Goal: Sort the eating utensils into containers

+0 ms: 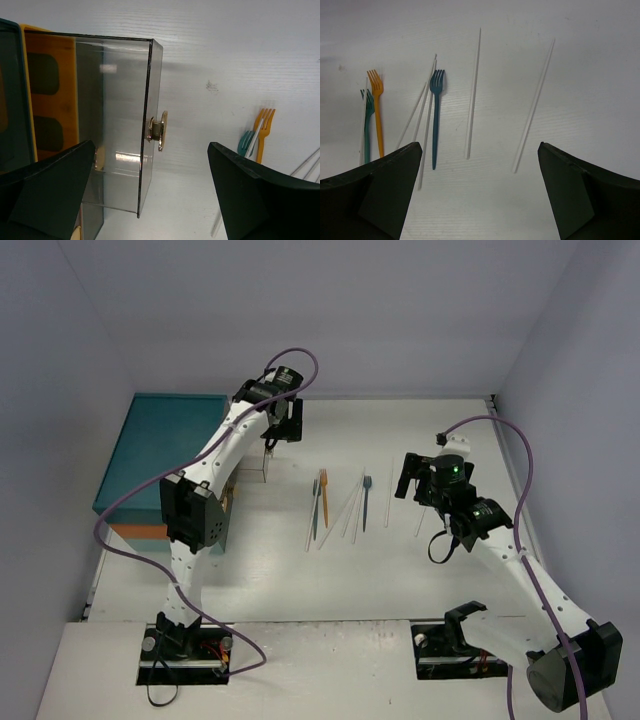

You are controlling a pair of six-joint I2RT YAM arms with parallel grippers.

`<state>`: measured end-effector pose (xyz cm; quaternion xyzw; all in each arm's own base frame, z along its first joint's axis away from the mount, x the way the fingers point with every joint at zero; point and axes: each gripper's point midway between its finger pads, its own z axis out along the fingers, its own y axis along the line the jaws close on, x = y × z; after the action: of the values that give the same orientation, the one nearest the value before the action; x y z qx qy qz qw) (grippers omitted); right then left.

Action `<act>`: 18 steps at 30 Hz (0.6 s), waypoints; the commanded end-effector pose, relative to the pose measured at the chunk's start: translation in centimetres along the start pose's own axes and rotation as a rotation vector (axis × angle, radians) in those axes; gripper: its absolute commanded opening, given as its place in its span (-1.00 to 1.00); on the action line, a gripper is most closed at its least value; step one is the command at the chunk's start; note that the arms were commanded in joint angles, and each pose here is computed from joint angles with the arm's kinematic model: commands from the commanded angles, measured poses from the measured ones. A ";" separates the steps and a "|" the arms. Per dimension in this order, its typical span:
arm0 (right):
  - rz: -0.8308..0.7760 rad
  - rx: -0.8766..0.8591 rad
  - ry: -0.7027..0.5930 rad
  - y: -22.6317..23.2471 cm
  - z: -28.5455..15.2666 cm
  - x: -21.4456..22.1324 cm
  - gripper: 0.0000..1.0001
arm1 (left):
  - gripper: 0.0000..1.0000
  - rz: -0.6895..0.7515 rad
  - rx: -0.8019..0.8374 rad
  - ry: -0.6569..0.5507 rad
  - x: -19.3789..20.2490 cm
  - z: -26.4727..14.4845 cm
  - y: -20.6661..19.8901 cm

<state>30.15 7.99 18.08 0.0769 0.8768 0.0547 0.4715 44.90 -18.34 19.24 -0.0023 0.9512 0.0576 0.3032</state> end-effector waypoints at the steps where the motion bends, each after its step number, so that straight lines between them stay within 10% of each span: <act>1: 0.018 -0.004 -0.036 0.0 -0.1 -0.9 0.99 | 0.90 -0.026 0.083 0.000 -0.2 -1.1 -1.5; 18: 0.025 0.004 -0.040 -0.2 -0.2 -0.8 0.99 | 0.90 -0.076 0.273 0.041 0.1 -2.2 -7.3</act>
<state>30.01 7.94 17.75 0.0769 0.8787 0.0533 0.4681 44.07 -22.95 16.61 0.0057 0.9669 -0.0241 0.2539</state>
